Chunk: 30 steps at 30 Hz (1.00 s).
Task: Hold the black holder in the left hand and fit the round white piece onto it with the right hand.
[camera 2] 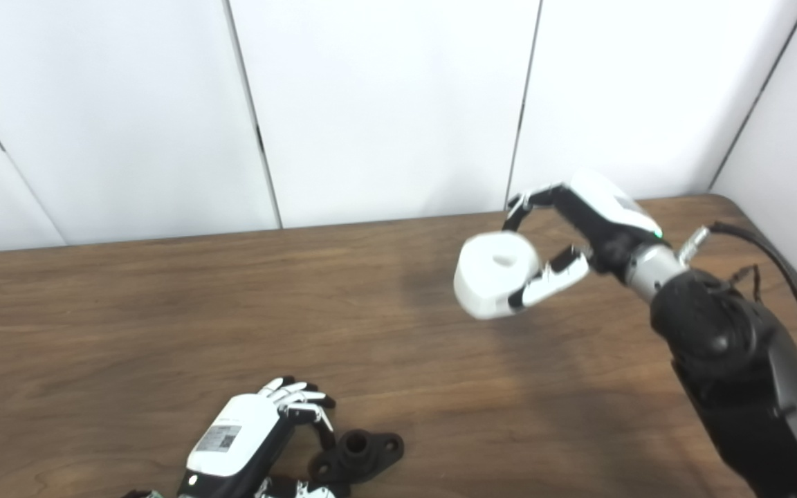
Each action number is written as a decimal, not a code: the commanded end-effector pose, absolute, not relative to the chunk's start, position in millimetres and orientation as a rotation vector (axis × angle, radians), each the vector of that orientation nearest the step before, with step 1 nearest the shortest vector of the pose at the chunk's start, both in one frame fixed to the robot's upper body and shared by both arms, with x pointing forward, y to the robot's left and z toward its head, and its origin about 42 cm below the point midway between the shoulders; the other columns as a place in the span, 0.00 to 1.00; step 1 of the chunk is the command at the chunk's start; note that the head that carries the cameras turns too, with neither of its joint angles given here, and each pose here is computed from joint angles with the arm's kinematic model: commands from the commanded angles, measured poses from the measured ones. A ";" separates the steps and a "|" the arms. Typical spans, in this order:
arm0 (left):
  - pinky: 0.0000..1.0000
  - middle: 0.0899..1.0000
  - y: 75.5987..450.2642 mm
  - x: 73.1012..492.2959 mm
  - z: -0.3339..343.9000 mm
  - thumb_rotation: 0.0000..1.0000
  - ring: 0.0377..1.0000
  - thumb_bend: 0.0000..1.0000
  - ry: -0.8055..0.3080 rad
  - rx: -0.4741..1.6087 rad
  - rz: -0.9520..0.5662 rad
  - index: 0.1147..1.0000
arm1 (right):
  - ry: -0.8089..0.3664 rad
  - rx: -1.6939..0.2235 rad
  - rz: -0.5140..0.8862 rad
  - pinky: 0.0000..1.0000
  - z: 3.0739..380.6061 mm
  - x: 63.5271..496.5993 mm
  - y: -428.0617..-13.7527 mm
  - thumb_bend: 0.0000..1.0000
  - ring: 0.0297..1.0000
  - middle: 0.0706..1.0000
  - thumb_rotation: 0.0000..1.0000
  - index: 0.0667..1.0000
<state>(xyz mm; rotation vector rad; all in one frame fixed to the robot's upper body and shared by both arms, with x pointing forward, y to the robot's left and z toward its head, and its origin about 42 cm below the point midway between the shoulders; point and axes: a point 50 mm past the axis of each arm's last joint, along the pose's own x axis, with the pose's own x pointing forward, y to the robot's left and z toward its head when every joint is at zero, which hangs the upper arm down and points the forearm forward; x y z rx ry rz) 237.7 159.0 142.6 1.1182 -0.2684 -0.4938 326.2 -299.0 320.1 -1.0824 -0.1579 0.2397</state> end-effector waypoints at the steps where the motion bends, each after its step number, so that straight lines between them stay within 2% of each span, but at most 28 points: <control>1: 0.96 0.77 155.4 239.1 140.3 0.06 0.87 0.52 -0.245 1.154 -0.521 0.42 | -0.227 -1.104 0.238 0.91 339.2 315.4 -290.7 0.52 0.90 0.79 0.14 0.45; 5: 0.96 0.77 153.0 240.4 142.4 0.06 0.86 0.52 -0.248 1.149 -0.519 0.42 | -0.242 -1.098 0.321 0.92 339.1 294.6 -271.6 0.53 0.92 0.80 0.14 0.45; 10: 0.96 0.77 152.8 240.9 143.8 0.06 0.86 0.52 -0.249 1.148 -0.523 0.42 | -0.258 -1.100 0.393 0.99 340.4 272.9 -253.4 0.52 0.96 0.83 0.14 0.45; 14: 0.96 0.76 152.3 243.2 145.9 0.06 0.85 0.52 -0.252 1.147 -0.519 0.42 | -0.277 -1.113 0.435 1.00 340.9 261.0 -242.6 0.53 0.95 0.84 0.15 0.45; 30: 0.97 0.77 147.3 257.6 154.6 0.06 0.86 0.52 -0.261 1.153 -0.518 0.42 | -0.334 -1.114 0.521 1.00 336.5 261.9 -217.7 0.52 0.96 0.84 0.14 0.45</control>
